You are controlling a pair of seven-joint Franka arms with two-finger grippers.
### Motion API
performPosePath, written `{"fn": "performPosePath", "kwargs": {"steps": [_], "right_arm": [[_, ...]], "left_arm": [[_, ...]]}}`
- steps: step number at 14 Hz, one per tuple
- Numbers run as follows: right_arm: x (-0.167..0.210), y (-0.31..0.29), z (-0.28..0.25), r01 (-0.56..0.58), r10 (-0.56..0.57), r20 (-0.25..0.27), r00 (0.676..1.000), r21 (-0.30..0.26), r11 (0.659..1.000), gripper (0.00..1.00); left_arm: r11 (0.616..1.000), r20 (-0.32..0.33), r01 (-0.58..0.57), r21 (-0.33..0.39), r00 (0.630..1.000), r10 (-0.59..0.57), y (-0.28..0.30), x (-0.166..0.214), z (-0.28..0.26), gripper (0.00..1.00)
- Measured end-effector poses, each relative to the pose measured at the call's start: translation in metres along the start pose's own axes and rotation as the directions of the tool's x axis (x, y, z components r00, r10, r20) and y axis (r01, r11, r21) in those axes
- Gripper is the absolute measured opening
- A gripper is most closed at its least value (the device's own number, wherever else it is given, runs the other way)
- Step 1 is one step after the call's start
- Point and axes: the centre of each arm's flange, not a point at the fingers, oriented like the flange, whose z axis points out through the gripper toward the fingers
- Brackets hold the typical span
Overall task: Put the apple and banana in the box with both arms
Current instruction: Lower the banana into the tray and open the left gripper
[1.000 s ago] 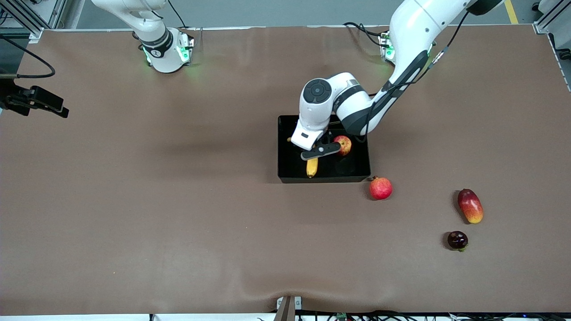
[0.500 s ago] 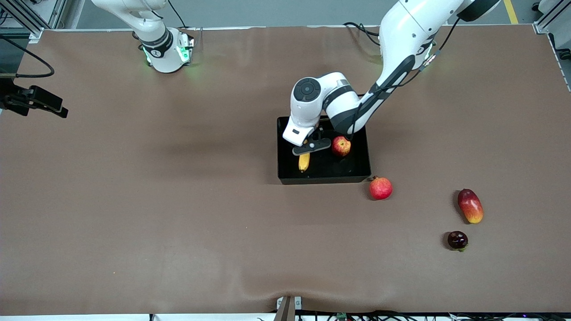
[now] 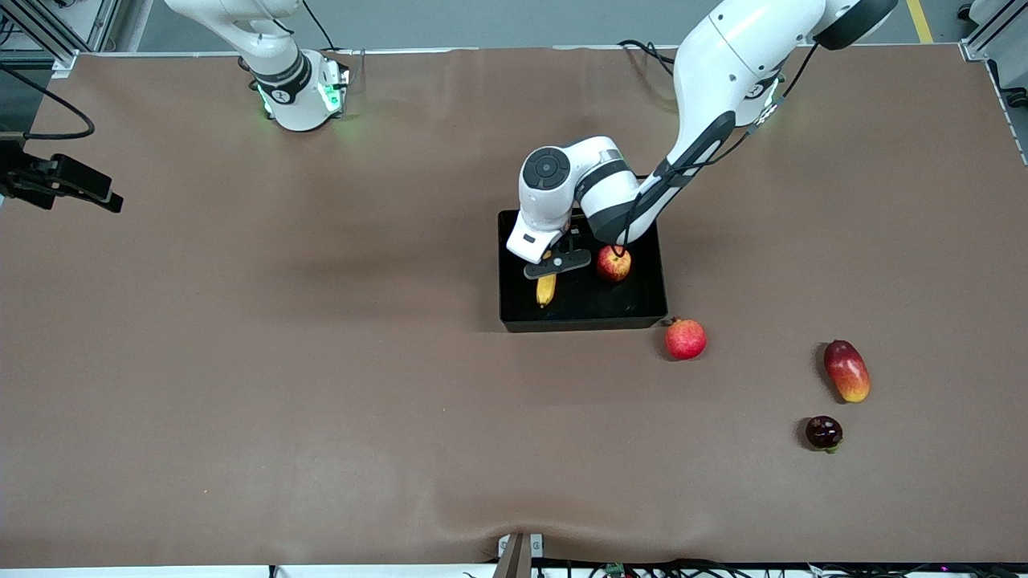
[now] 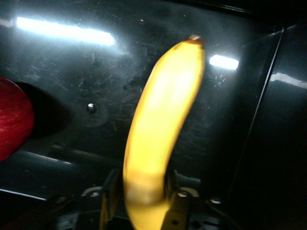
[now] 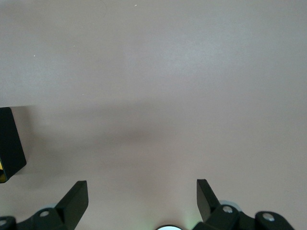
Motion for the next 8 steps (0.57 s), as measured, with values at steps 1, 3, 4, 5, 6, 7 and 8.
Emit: {"fn": "performPosePath", "kwargs": {"steps": [1, 3, 4, 5, 6, 7, 8], "right_arm": [[0.000, 0.000, 0.000, 0.000, 0.000, 0.000, 1.000, 0.000, 1.000, 1.00], [0.000, 0.001, 0.000, -0.002, 0.002, 0.000, 1.000, 0.000, 1.000, 1.00], [0.000, 0.001, 0.000, -0.003, 0.003, 0.000, 1.000, 0.000, 1.000, 1.00], [0.000, 0.002, 0.000, -0.003, 0.003, 0.000, 1.000, 0.001, 1.000, 1.00], [0.000, 0.002, 0.000, -0.003, 0.003, 0.001, 1.000, 0.002, 1.000, 1.00], [0.001, 0.001, 0.001, -0.003, 0.003, 0.003, 1.000, 0.003, 1.000, 1.00], [0.001, 0.001, 0.002, -0.003, 0.003, 0.004, 1.000, 0.005, 1.000, 1.00]], "left_arm": [[1.000, -0.003, 0.002, -0.004, 1.000, -0.002, 0.001, 0.002, -0.002, 0.61], [1.000, -0.013, 0.016, -0.001, 1.000, -0.016, 0.004, 0.012, -0.011, 0.81], [0.999, -0.022, 0.030, 0.020, 0.999, -0.029, 0.005, 0.022, -0.021, 0.93], [0.998, -0.036, 0.049, 0.050, 0.998, -0.048, 0.006, 0.037, -0.036, 1.00], [0.996, -0.054, 0.056, 0.075, 0.997, -0.052, 0.006, 0.053, -0.056, 1.00], [0.995, -0.069, 0.045, 0.089, 0.997, -0.039, 0.004, 0.071, -0.079, 1.00], [0.995, -0.082, 0.022, 0.093, 0.996, -0.014, -0.001, 0.090, -0.102, 1.00]]}}
